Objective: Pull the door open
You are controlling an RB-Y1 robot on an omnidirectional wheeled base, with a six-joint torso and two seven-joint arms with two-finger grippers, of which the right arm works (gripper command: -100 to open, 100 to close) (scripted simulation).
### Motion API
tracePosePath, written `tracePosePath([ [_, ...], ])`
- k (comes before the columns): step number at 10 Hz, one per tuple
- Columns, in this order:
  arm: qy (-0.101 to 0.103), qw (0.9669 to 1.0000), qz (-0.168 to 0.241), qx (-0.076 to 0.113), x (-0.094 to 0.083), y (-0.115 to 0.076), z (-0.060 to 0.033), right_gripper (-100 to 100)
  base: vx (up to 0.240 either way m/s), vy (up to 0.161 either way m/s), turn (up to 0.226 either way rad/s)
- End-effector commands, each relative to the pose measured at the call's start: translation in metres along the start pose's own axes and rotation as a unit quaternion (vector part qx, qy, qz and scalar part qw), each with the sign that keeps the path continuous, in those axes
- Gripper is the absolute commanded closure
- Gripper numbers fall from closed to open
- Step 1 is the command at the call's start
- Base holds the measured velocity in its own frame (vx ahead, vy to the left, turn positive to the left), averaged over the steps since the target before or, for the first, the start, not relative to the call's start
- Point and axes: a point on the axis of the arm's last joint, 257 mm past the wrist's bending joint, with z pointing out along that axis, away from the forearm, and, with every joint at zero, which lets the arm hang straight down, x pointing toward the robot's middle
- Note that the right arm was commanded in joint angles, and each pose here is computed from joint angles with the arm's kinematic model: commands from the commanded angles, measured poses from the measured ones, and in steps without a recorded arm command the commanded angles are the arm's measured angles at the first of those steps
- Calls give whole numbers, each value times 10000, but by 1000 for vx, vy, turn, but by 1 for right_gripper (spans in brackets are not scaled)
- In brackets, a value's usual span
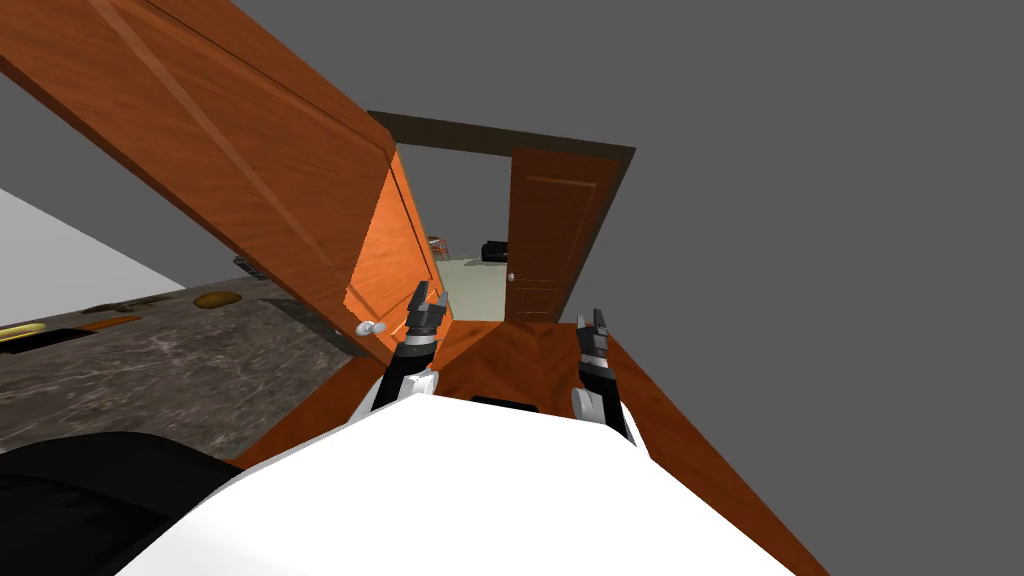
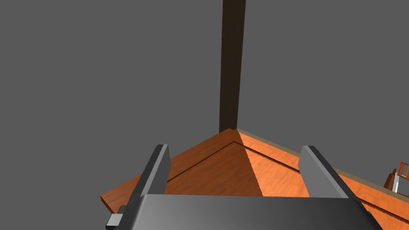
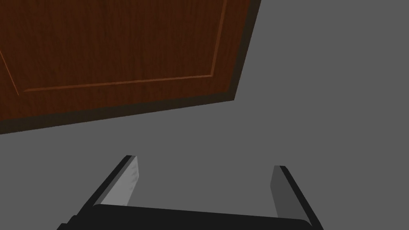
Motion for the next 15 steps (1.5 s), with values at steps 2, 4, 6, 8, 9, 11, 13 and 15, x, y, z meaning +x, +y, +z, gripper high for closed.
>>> tracePosePath([
  [2, -32, 9994, 319, 97, -43, -144, -24, -100, 94, 21, 114],
  [4, -71, 9982, 576, 175, -85, -269, -42, -100, 102, 18, 120],
  [6, -119, 9962, 829, 251, -130, -391, -61, -100, 103, 17, 132],
  [8, -188, 9931, 1112, 330, -183, -525, -85, -100, 82, 13, 135],
  [9, -226, 9912, 1252, 368, -210, -590, -98, -100, 92, 10, 148],
  [11, -308, 9868, 1529, 439, -268, -720, -125, -100, 108, 22, 128],
  [13, -411, 9811, 1824, 509, -331, -856, -157, -100, 118, 5, 139],
  [15, -523, 9743, 2113, 572, -396, -988, -192, -100, 112, 3, 140],
])
